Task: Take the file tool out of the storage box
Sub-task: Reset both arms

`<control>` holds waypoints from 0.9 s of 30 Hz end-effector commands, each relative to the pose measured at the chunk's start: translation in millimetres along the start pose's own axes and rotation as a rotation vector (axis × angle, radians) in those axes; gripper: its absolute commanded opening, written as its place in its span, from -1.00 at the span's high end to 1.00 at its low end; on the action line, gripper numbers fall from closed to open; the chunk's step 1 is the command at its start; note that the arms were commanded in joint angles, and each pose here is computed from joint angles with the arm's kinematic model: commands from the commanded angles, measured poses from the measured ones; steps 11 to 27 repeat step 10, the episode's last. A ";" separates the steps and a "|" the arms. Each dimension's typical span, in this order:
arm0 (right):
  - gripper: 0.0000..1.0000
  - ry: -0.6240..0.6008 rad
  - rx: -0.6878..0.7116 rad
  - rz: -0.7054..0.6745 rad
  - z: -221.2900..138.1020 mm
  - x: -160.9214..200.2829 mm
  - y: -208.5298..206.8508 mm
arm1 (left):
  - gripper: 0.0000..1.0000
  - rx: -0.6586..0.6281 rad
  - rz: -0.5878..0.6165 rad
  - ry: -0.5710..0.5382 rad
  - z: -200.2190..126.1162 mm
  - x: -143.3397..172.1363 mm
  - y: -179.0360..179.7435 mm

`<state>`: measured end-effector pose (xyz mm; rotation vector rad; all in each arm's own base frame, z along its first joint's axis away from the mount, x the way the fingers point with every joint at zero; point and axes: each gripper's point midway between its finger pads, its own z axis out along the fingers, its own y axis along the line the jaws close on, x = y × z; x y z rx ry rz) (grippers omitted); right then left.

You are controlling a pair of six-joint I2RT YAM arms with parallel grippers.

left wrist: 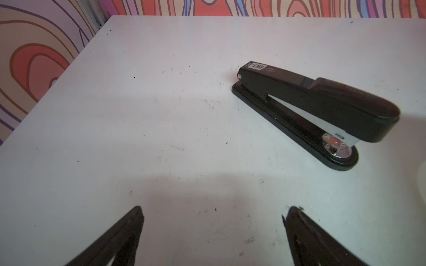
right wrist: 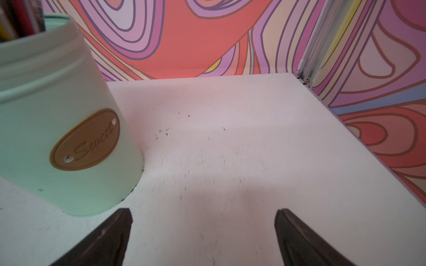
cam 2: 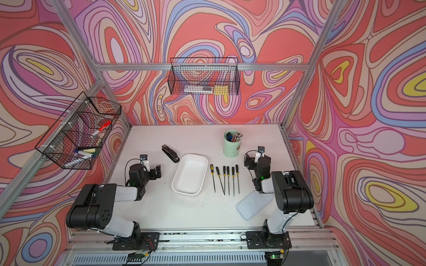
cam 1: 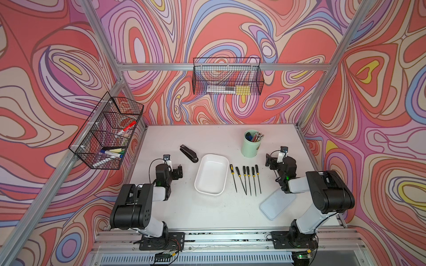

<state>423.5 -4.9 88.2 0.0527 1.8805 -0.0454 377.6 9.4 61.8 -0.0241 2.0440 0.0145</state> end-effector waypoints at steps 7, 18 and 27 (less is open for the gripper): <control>-0.96 -0.021 0.004 0.008 3.6 -8.2 -2.7 | -0.98 0.038 0.019 -0.103 2.3 -30.8 -5.8; -0.96 -0.028 0.010 0.003 2.0 -8.9 -3.5 | -0.98 0.039 0.019 -0.094 2.2 -29.8 -6.1; -0.96 -0.028 0.010 0.003 2.0 -8.9 -3.5 | -0.98 0.039 0.019 -0.094 2.2 -29.8 -6.1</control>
